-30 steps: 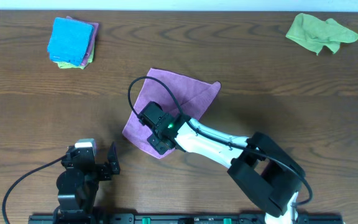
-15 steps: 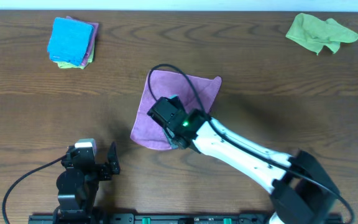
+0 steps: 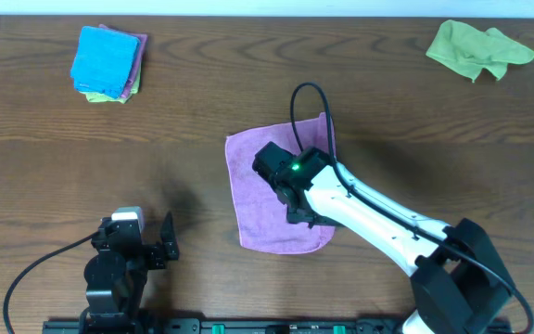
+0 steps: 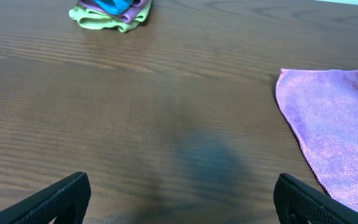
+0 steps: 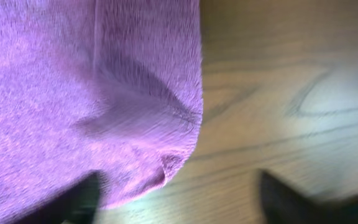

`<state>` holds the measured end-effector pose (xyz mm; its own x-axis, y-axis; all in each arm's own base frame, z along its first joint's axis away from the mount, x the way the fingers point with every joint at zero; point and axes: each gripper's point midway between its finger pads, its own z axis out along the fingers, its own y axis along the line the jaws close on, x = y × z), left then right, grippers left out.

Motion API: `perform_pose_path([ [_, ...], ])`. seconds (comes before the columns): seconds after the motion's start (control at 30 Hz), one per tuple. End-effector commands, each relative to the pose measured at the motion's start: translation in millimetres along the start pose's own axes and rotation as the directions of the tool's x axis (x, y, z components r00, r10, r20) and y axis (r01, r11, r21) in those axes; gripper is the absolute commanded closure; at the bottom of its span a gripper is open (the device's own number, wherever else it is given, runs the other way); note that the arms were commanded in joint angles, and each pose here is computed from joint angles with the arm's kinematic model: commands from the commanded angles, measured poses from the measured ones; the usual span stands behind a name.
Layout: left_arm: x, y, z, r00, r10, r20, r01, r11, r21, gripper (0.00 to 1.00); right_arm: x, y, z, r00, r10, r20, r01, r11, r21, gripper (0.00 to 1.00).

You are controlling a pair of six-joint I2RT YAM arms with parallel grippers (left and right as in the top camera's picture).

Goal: Fold the cloth
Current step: 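Lower the purple cloth flat and release it with the right gripper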

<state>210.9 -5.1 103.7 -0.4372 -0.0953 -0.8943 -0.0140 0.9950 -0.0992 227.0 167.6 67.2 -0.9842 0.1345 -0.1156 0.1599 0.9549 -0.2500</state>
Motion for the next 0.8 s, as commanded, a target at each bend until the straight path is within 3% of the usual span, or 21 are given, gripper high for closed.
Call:
perform_pose_path([
  [0.0,4.3,3.0,2.4,1.000,-0.012,-0.005,0.012,1.000,-0.014,0.05,5.6,3.7,-0.2,0.997,0.073,-0.032,-0.074,0.997,-0.023,0.01],
  [0.07,4.4,3.0,2.4,1.000,-0.012,-0.006,0.012,1.000,-0.015,0.05,-2.0,9.6,-0.3,0.997,0.082,0.001,-0.082,0.995,-0.047,0.01],
  [0.13,4.3,3.0,2.4,1.000,-0.012,-0.005,0.012,1.000,-0.014,0.05,-12.3,25.3,-2.0,0.997,0.069,0.043,-0.064,0.992,-0.111,0.09],
  [0.27,4.3,3.0,2.4,1.000,-0.012,-0.005,0.012,1.000,-0.014,0.05,-24.5,55.5,-9.2,0.984,-0.091,0.153,0.119,0.974,-0.192,0.18],
  [0.67,4.3,3.1,2.4,1.000,-0.012,-0.005,0.012,1.000,-0.015,0.05,-24.5,58.0,34.0,0.976,-0.168,0.139,0.176,0.983,-0.047,0.31],
  [0.7,4.3,3.0,2.4,1.000,-0.012,-0.005,0.012,1.000,-0.014,0.05,-24.0,56.7,37.4,0.976,-0.173,0.134,0.178,0.983,-0.032,0.33],
  [0.77,4.3,3.0,2.4,1.000,-0.012,-0.005,0.012,1.000,-0.014,0.05,-24.1,52.4,44.7,0.976,-0.178,0.124,0.180,0.984,0.001,0.50],
])
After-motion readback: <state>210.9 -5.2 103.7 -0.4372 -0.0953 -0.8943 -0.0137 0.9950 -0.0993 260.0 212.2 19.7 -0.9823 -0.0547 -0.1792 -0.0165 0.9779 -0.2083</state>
